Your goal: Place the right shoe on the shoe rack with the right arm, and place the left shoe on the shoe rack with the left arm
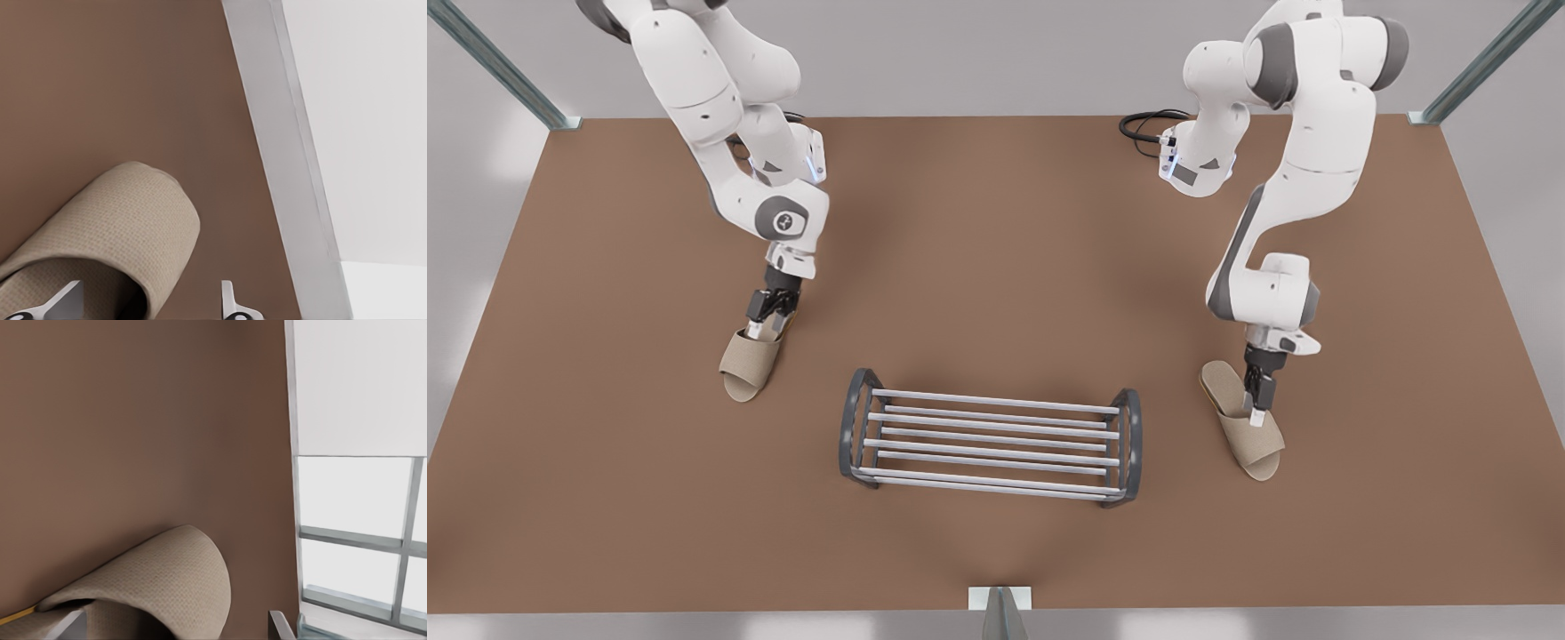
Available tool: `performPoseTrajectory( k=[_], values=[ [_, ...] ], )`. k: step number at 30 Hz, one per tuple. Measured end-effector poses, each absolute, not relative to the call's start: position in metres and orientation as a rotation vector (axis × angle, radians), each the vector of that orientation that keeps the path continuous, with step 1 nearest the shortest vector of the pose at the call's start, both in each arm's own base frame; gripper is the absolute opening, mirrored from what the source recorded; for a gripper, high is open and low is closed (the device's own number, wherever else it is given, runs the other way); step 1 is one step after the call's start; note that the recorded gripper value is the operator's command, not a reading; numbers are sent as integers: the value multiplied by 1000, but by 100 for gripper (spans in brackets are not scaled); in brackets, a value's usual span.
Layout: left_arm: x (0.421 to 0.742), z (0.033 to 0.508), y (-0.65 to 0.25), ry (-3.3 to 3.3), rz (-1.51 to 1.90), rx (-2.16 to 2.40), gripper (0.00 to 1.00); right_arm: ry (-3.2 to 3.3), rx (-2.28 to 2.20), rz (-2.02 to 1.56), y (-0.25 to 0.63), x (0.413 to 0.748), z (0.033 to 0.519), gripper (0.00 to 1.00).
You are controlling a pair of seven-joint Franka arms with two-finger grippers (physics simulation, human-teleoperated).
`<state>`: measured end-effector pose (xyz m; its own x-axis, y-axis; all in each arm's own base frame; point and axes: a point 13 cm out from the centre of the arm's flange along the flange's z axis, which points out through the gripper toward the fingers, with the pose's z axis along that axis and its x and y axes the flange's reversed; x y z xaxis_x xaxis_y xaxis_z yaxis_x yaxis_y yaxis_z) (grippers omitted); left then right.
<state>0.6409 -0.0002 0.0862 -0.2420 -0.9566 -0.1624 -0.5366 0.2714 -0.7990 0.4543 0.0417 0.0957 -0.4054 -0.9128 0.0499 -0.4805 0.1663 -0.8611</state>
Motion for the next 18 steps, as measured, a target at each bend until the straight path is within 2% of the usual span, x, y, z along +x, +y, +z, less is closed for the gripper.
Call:
performPoseTrajectory(
  k=[9, 10, 11, 12, 18],
  values=[
    [669, 81, 0, 1914, -770, -1232, 100, 1977, -1246, -1131, 33, 452, 93, 100],
    [669, 80, -1, 1919, -764, -1224, 95, 1979, -1240, -1130, 31, 452, 92, 100],
    [669, 80, -1, 1924, -760, -1216, 72, 1978, -1237, -1127, 30, 452, 92, 100],
    [669, 79, -1, 1928, -755, -1209, 64, 1975, -1238, -1125, 29, 451, 91, 100],
    [668, 76, -1, 1950, -734, -1171, 46, 1940, -1238, -1134, 19, 457, 95, 100]
  ],
)
